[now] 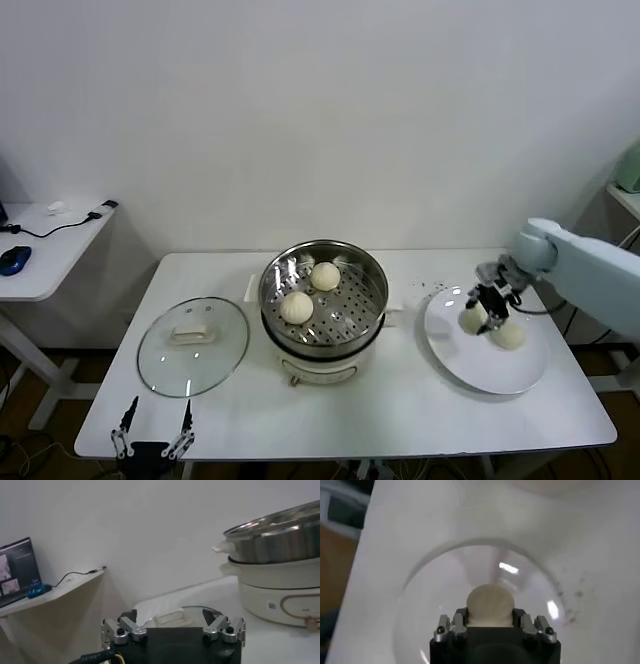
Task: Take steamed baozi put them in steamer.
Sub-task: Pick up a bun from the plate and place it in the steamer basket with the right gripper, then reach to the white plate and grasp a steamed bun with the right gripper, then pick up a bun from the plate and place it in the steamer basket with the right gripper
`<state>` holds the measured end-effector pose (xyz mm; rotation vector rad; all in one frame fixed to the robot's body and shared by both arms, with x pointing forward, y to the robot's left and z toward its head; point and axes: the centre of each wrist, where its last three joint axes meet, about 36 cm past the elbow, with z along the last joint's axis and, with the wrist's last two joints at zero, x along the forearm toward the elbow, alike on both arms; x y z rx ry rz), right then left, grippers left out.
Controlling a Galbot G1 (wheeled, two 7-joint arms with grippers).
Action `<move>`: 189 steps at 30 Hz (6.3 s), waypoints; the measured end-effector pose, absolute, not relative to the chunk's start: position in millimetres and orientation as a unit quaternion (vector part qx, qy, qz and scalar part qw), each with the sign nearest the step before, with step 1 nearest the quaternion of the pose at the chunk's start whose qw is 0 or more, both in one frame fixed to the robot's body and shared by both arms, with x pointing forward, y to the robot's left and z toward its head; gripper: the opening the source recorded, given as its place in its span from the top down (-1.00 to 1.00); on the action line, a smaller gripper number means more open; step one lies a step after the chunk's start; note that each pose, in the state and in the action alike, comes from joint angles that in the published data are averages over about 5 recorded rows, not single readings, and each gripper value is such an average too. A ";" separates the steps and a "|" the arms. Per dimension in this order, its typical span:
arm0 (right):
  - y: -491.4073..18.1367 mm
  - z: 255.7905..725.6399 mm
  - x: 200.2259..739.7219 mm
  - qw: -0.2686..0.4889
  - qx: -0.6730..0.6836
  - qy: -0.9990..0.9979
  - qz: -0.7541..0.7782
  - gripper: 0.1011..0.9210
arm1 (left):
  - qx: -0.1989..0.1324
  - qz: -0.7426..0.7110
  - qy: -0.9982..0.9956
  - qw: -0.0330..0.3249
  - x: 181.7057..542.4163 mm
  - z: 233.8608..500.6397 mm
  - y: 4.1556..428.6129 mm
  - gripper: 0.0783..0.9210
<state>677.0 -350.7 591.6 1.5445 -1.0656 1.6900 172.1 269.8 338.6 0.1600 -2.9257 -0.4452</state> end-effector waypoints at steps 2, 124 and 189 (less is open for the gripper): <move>-327.9 621.9 686.0 0.259 0.589 -0.365 0.673 -0.16 | 0.053 -0.149 -0.983 0.089 171.4 338.3 269.6 -0.77; -489.6 464.3 645.0 0.503 0.452 -0.543 0.498 -0.76 | 0.046 -0.156 -0.981 0.105 172.5 326.1 275.7 -0.77; -179.2 704.5 732.3 0.379 0.531 -0.574 0.494 -0.12 | 0.022 -0.135 -0.987 0.080 176.7 325.1 268.7 -0.77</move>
